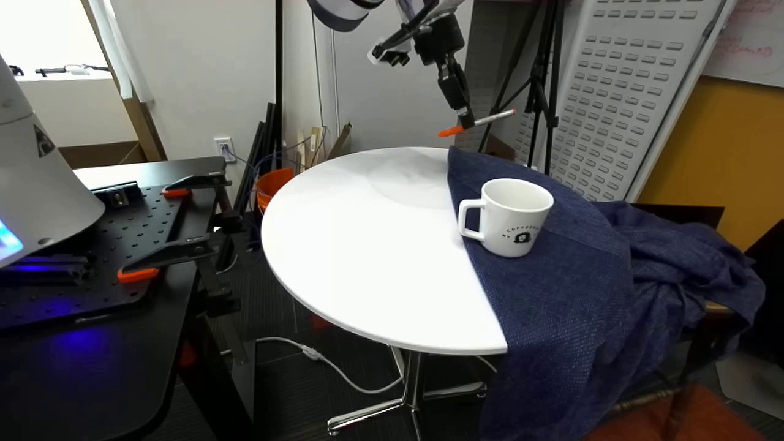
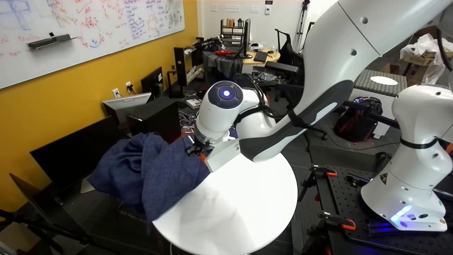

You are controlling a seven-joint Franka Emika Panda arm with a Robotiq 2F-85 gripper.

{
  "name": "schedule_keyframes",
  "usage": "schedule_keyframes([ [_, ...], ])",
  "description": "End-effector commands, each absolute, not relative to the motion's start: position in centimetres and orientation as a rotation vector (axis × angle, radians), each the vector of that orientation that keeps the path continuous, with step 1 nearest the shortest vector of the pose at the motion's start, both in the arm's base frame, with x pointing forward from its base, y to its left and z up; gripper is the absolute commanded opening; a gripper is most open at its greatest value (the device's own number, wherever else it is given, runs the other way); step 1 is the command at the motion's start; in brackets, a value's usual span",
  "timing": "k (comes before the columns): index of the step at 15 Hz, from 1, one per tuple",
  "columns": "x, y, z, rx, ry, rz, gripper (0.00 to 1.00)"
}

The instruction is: Put the orange pen in the white mug

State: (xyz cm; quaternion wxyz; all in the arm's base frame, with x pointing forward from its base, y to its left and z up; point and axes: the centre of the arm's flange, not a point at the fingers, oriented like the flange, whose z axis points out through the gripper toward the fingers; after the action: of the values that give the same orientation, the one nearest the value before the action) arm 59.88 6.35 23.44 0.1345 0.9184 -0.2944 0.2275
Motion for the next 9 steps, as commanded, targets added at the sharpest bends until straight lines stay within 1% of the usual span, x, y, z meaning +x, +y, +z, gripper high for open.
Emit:
schedule_keyframes([
  [1,57.7,6.6,26.9,2.588,-0.878,0.663,0.04],
  [9,56.7,3.9,30.5,2.379,-0.986,0.714,0.04],
])
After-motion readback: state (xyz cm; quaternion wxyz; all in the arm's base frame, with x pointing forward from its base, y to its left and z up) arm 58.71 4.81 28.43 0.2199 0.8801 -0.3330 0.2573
